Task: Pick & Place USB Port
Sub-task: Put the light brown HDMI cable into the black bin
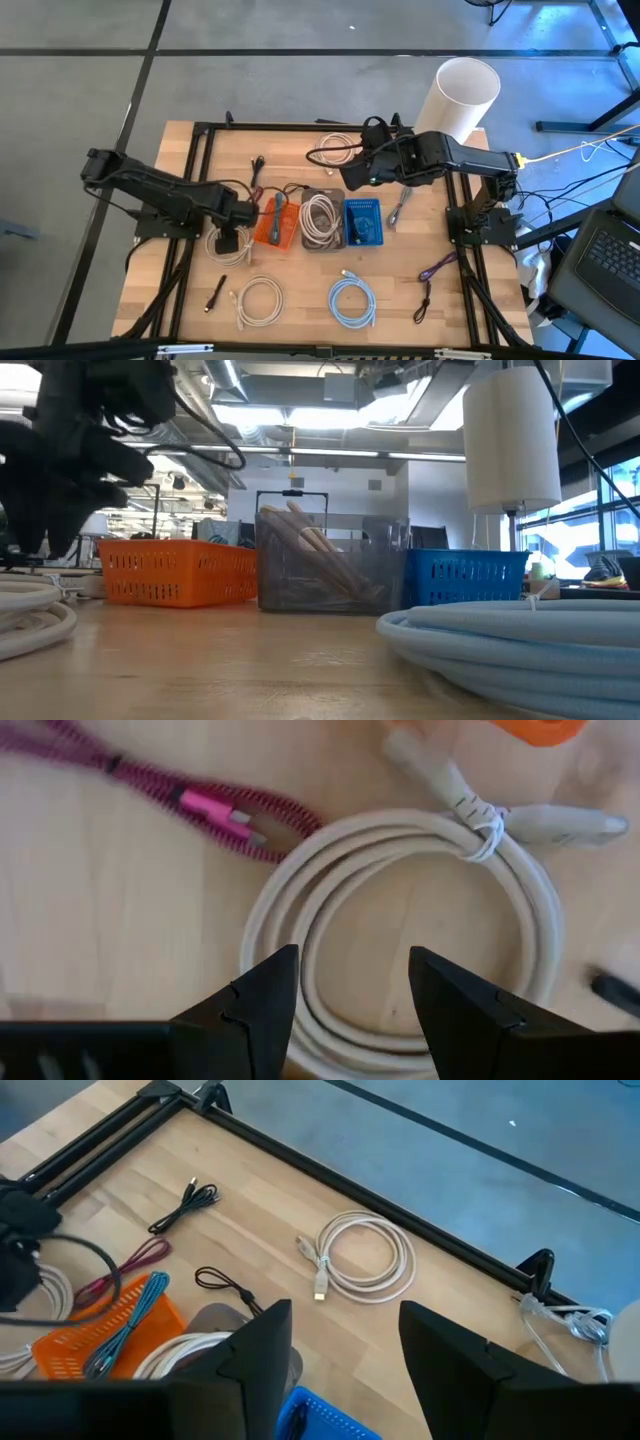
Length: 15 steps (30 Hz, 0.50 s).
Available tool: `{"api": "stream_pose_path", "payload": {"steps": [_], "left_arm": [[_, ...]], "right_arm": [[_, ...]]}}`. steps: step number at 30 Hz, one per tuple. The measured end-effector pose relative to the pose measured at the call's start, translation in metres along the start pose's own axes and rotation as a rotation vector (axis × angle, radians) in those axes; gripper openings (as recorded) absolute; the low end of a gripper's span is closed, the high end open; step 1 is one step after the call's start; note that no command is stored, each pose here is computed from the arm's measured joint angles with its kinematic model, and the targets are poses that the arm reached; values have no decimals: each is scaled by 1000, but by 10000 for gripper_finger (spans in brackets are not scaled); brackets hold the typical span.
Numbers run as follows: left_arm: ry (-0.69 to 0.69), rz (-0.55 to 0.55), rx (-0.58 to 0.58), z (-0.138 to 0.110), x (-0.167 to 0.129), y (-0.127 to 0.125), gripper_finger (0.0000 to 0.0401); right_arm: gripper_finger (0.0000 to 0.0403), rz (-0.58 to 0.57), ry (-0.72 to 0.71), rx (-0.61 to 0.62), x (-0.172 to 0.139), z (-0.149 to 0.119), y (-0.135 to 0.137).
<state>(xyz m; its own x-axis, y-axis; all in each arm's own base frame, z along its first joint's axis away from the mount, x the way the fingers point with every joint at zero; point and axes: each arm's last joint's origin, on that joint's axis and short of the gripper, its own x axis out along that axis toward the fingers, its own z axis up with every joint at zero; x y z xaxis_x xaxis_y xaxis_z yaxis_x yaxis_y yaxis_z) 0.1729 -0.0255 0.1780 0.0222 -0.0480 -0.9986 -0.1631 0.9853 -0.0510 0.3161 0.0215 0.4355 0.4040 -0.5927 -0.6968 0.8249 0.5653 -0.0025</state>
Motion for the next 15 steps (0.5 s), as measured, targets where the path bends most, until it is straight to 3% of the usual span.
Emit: {"api": "stream_pose_path", "payload": {"steps": [7, 15], "left_arm": [[3, 44, 86, 18, 21, -4, 184], [104, 109, 128, 25, 43, -5, 184]], "right_arm": [[188, 3, 4, 0, 0, 0, 0], [188, 11, 15, -22, 0, 0, 0]]}}
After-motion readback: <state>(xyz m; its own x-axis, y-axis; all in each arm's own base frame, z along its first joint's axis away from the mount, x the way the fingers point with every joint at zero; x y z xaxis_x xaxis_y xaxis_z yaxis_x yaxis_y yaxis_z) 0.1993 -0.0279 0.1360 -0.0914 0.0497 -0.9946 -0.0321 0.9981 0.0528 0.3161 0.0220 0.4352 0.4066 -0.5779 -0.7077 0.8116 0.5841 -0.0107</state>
